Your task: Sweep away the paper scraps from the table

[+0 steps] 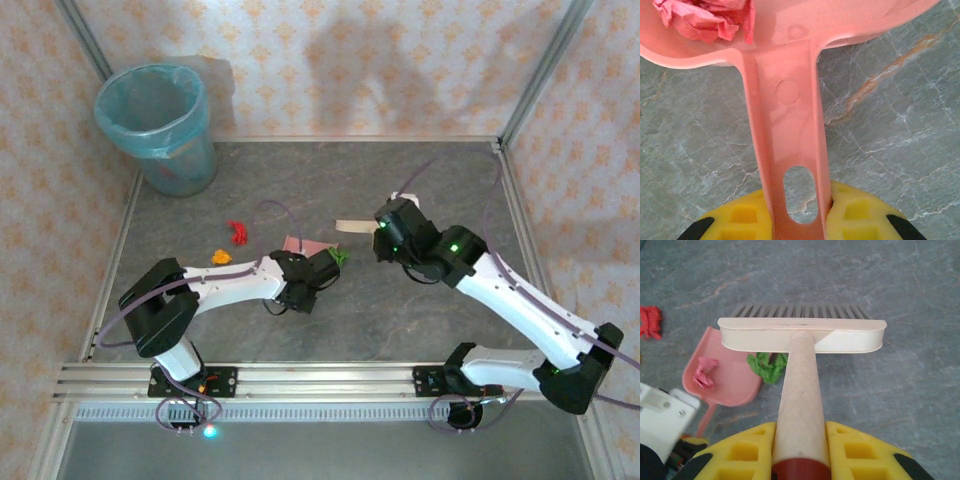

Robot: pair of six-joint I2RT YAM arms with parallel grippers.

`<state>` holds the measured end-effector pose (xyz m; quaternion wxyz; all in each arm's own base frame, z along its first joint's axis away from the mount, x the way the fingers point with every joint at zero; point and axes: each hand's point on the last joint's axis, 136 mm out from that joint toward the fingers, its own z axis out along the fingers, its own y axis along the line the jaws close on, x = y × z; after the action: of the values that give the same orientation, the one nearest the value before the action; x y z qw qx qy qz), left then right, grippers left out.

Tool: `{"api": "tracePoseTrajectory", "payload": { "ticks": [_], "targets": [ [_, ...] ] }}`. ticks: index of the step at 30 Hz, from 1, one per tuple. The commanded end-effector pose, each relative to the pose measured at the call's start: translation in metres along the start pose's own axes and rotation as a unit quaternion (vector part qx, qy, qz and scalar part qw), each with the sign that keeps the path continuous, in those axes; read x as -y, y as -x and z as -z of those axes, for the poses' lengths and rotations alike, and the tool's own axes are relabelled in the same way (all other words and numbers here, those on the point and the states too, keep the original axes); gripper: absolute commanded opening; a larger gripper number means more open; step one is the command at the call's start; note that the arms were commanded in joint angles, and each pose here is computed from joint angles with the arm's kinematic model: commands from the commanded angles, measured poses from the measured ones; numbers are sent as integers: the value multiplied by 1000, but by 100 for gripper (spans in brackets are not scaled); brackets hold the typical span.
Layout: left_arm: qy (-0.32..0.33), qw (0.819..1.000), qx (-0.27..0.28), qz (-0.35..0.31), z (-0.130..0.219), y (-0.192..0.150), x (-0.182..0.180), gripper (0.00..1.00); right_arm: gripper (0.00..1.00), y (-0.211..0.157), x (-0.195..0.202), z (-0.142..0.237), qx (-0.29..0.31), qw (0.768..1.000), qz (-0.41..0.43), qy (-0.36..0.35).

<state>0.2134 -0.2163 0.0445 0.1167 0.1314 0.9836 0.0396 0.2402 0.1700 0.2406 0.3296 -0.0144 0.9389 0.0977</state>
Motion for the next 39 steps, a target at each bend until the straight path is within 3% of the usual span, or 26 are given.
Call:
{"api": "tracePoseTrajectory", "payload": {
  "ticks": [1, 9, 14, 19, 26, 31, 39],
  "targets": [
    [23, 999, 19, 18, 13, 9, -7, 0, 0, -35, 30, 5, -55, 997, 29, -41],
    [28, 999, 23, 23, 14, 19, -4, 0, 0, -74, 58, 23, -111, 991, 46, -57],
    [28, 999, 18, 19, 13, 18, -3, 0, 0, -85, 42, 6, -140, 989, 47, -31],
    [22, 1000, 10, 18, 12, 15, -1, 0, 0, -76, 11, -21, -141, 989, 42, 1],
    [25, 1000, -8, -2, 8, 3, 1, 0, 0, -46, -6, -43, -88, 996, 31, 1],
    [30, 999, -12, -14, 8, -6, 1, 0, 0, -31, 12, -51, -67, 995, 37, -64],
    [28, 999, -21, -31, 6, -19, 0, 0, 0, -26, 15, -41, -60, 995, 44, -59]
  ]
}}
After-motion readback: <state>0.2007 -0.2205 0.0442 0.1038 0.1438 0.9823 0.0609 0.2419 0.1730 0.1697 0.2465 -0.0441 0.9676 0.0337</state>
